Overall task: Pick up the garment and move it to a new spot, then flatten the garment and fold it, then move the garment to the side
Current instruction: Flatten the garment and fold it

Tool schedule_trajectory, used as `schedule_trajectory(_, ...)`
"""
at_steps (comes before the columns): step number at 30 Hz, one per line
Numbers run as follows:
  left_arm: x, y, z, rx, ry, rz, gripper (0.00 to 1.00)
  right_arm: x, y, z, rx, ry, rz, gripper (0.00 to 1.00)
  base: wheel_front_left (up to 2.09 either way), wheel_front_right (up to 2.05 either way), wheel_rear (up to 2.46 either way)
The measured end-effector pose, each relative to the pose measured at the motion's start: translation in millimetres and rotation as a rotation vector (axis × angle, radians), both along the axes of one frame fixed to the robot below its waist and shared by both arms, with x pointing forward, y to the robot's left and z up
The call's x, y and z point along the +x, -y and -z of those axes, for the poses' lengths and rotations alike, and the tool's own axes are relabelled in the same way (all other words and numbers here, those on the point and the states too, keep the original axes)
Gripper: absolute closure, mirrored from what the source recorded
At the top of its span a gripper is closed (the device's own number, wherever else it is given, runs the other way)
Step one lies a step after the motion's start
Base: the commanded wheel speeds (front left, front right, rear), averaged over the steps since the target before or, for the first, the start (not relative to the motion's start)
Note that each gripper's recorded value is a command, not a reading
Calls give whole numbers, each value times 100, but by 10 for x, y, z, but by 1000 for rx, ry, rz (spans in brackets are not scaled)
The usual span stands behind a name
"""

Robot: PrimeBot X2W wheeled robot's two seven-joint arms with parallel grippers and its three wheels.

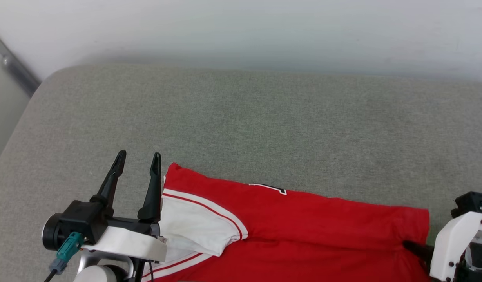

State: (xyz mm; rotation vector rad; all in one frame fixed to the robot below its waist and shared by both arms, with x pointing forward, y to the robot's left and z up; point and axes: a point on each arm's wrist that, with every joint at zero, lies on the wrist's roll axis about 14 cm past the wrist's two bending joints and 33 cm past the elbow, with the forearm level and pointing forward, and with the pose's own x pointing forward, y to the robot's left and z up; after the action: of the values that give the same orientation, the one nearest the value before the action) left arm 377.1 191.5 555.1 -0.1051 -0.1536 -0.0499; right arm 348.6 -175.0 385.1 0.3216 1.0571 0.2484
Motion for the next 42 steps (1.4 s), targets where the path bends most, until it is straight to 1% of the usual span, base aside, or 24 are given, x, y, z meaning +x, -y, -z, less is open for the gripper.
schedule_trajectory(3,-18,12,-13,8,-1,5,0,60,67,-135,-11,56,6,100,0,0,0)
schedule_trajectory(8,-25,67,-27,3,-1,9,0,45,274,-249,-31,88,54,100,0,0,0)
schedule_trajectory(11,-23,113,-11,-2,-5,19,0,27,501,-310,-53,104,118,100,0,0,0)
schedule_trajectory(17,14,202,-7,-8,-6,41,0,-49,1105,-453,-113,128,287,100,0,0,0)
schedule_trajectory(20,30,241,5,-12,-9,53,0,-69,1200,-503,-93,126,338,100,0,0,0)
schedule_trajectory(23,37,266,7,-14,-8,59,0,-121,1052,-462,4,72,356,100,0,0,0)
schedule_trajectory(26,30,292,3,-14,-7,67,0,-106,619,-486,214,30,334,100,0,0,0)
schedule_trajectory(28,19,298,4,-13,-9,69,0,-102,372,-542,311,13,295,100,0,0,0)
schedule_trajectory(33,-12,302,25,-11,-19,76,0,-74,14,-705,520,-19,195,100,0,0,0)
schedule_trajectory(36,-29,302,35,-10,-25,80,0,-54,-353,-736,668,-51,114,100,0,0,0)
schedule_trajectory(40,-46,273,27,-13,-24,69,0,-18,-816,-764,773,-80,24,100,0,0,0)
schedule_trajectory(42,-53,265,23,-16,-24,64,0,-24,-1053,-759,789,-102,-33,100,0,0,0)
